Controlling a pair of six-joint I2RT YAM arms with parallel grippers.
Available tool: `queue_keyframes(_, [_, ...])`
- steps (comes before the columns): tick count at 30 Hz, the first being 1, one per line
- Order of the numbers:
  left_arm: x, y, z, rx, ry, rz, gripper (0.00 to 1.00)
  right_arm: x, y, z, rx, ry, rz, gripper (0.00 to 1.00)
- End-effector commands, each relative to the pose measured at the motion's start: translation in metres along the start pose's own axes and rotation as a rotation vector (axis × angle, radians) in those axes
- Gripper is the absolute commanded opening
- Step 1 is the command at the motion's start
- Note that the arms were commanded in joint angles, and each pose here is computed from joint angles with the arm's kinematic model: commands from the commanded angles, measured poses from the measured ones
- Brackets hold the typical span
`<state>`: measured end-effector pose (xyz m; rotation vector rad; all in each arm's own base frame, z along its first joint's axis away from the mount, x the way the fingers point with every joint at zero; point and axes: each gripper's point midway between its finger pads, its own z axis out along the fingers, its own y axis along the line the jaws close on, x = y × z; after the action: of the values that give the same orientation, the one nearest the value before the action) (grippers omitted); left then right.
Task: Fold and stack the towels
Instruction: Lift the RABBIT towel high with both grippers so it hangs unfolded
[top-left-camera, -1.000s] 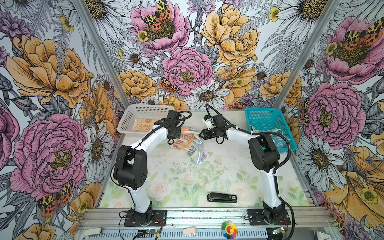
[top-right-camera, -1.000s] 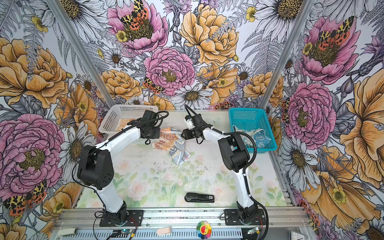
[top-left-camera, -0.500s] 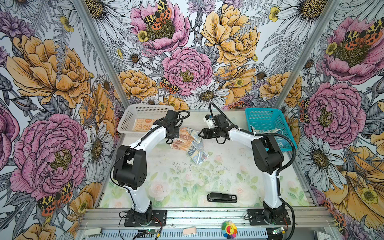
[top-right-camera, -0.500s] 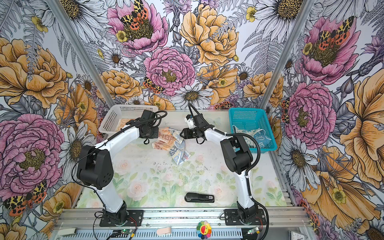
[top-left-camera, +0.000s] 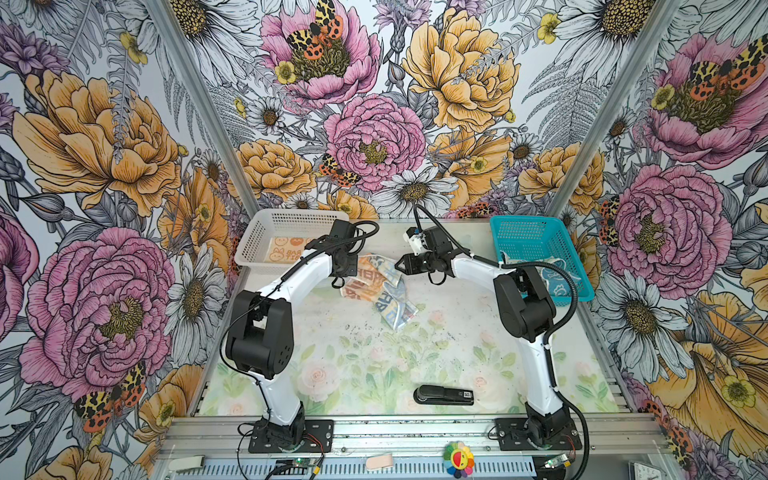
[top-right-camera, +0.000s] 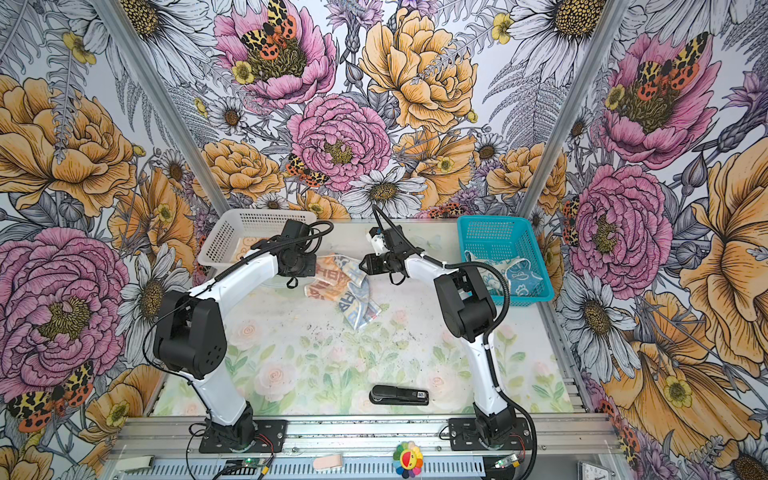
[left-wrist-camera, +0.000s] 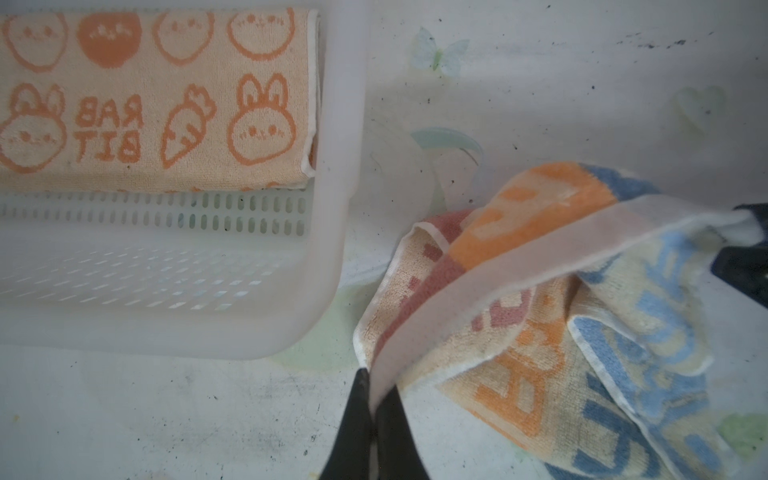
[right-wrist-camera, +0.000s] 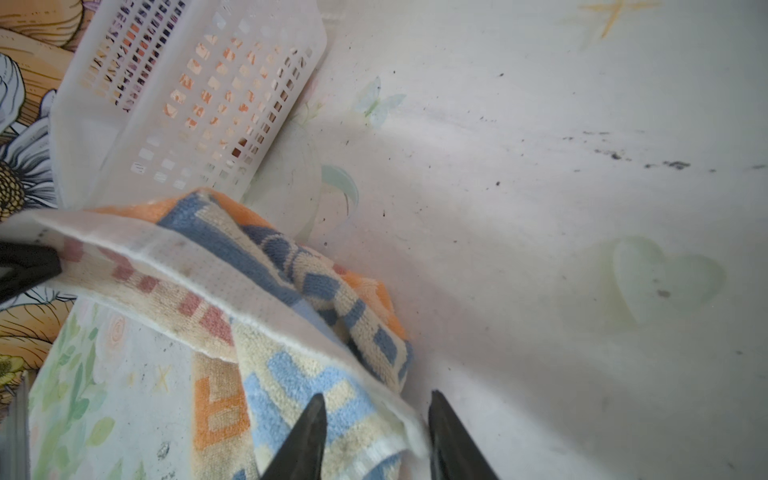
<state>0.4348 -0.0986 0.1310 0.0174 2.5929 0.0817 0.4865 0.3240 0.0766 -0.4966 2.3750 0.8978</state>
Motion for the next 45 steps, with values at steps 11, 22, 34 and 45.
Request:
queue_keyframes(11, [-0.018, -0.001, -0.023, 0.082, -0.050, -0.021, 0.00, -0.036, 0.016, -0.046, 0.057, -0.089, -0.036, 0.00])
queue_keyframes(22, [-0.071, -0.008, -0.112, 0.199, -0.259, -0.019, 0.00, -0.100, 0.087, -0.180, 0.089, -0.303, -0.127, 0.00])
queue_keyframes(34, [-0.135, 0.001, -0.282, 0.256, -0.650, 0.040, 0.00, -0.134, 0.151, -0.329, 0.148, -0.535, -0.259, 0.00])
queue_keyframes(45, [-0.100, -0.014, -0.432, 0.366, -0.925, 0.060, 0.00, -0.112, 0.227, -0.458, 0.077, -0.718, -0.366, 0.00])
